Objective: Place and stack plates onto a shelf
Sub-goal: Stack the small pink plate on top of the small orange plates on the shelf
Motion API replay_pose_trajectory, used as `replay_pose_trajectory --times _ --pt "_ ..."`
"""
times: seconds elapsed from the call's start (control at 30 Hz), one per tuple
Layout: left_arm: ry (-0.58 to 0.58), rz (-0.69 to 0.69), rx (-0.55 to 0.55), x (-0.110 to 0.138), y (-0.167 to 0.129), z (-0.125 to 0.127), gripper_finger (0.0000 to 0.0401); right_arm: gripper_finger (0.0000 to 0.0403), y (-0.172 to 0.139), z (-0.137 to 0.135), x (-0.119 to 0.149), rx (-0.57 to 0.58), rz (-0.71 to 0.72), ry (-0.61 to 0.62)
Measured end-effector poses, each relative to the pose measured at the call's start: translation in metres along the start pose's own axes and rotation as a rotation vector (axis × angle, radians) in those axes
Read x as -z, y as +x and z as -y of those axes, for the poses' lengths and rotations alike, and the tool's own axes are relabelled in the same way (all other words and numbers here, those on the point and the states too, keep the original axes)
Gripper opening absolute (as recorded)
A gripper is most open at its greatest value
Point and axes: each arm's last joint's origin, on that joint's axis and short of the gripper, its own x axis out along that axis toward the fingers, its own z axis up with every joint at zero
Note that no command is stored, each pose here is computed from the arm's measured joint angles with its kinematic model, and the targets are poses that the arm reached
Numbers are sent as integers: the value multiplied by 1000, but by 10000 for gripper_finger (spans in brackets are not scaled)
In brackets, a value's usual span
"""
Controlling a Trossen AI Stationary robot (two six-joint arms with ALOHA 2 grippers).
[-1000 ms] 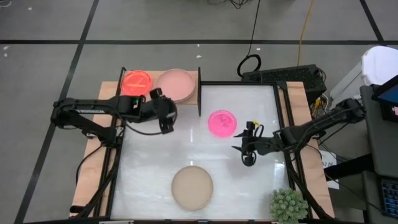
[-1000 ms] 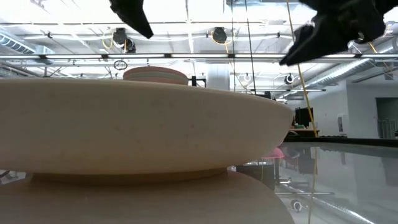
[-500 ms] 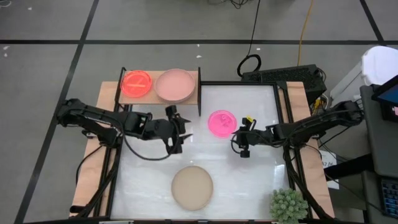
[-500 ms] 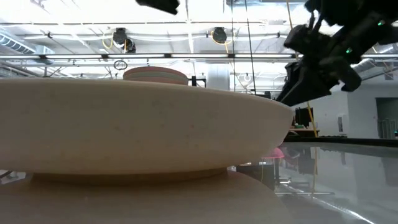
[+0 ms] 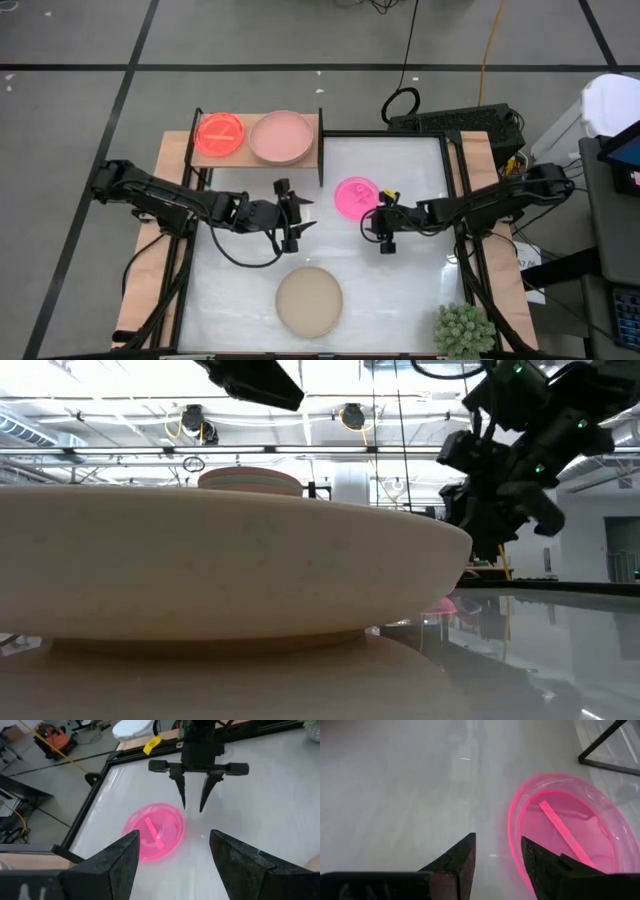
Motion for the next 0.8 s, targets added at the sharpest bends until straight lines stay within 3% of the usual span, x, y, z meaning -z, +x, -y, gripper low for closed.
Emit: replay_pose_trajectory --times 0.47,0.8 --pt "-23 -3 6 2 0 1 246 139 27 11 17 44 -112 26" --pt "2 -3 6 2 1 1 246 128 41 12 19 61 -97 -14"
